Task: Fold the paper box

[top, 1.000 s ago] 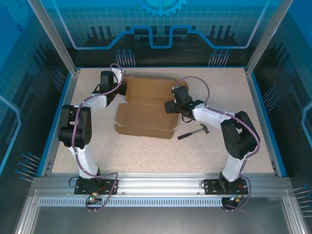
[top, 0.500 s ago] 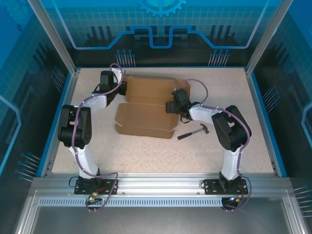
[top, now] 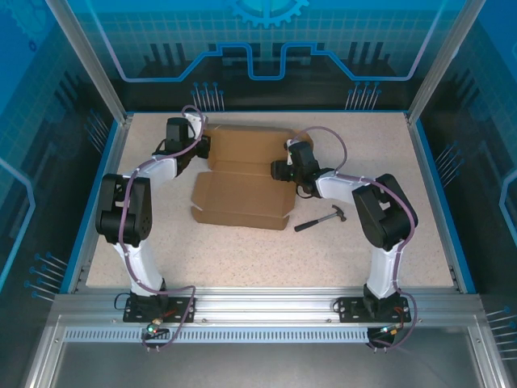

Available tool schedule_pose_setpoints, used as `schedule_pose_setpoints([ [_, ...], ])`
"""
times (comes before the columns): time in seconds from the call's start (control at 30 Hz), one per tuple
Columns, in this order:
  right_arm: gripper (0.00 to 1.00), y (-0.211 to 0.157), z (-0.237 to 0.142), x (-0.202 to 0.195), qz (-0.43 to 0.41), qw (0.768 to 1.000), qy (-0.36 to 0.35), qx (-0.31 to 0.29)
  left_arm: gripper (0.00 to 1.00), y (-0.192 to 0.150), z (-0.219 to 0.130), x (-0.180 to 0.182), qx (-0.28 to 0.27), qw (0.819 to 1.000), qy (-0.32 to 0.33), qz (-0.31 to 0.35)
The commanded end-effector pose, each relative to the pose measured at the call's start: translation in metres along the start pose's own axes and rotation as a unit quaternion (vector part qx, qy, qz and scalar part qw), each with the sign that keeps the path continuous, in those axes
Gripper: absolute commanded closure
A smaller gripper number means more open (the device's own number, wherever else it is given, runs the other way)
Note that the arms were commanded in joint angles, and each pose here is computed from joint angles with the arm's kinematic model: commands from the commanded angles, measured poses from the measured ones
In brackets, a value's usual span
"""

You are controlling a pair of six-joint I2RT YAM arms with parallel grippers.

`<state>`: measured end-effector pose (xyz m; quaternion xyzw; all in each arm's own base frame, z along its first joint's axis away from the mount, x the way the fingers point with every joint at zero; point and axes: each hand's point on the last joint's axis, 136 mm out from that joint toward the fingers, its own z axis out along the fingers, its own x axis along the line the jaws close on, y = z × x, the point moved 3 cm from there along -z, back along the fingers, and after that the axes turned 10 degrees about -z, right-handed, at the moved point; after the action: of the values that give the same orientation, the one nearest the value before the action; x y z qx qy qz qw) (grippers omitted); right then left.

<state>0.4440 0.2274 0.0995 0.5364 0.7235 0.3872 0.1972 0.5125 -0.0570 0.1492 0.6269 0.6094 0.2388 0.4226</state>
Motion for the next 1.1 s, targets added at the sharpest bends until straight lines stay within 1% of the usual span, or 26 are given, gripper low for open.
schedule_pose_setpoints([
  [0.0,0.43,0.004,0.007,0.010,0.016,0.999,0.047,-0.010,1.00,0.013,-0.011,-0.009,-0.015,1.000,-0.017,-0.008],
  [0.2,0.48,-0.003,0.014,0.012,0.030,0.997,0.066,0.001,1.00,0.013,-0.011,-0.010,-0.015,1.000,-0.020,-0.012],
  [0.37,0.48,0.005,-0.001,0.008,0.011,0.998,0.057,-0.003,1.00,0.014,-0.012,-0.009,-0.016,1.000,-0.016,-0.010],
  [0.6,0.39,0.011,-0.041,0.008,-0.029,0.998,0.049,-0.005,1.00,0.015,-0.012,-0.007,-0.016,1.000,-0.011,-0.007],
  [0.67,0.38,0.011,-0.054,0.008,-0.038,0.998,0.050,-0.009,1.00,0.014,-0.012,-0.006,-0.015,1.000,-0.010,-0.007],
  [0.8,0.38,0.009,-0.087,0.010,-0.069,0.996,0.053,-0.008,1.00,0.016,-0.013,-0.006,-0.016,1.000,-0.009,-0.007],
  [0.9,0.39,0.010,-0.112,0.004,-0.097,0.994,0.040,-0.010,1.00,0.017,-0.014,-0.006,-0.017,1.000,-0.008,-0.006],
  [1.0,0.42,0.016,-0.134,-0.010,-0.109,0.994,0.019,-0.021,1.00,0.015,-0.014,-0.006,-0.014,1.000,-0.009,-0.006],
  [1.07,0.44,0.021,-0.142,-0.028,-0.098,0.995,0.002,-0.027,1.00,0.016,-0.014,-0.006,-0.015,1.000,-0.009,-0.006],
])
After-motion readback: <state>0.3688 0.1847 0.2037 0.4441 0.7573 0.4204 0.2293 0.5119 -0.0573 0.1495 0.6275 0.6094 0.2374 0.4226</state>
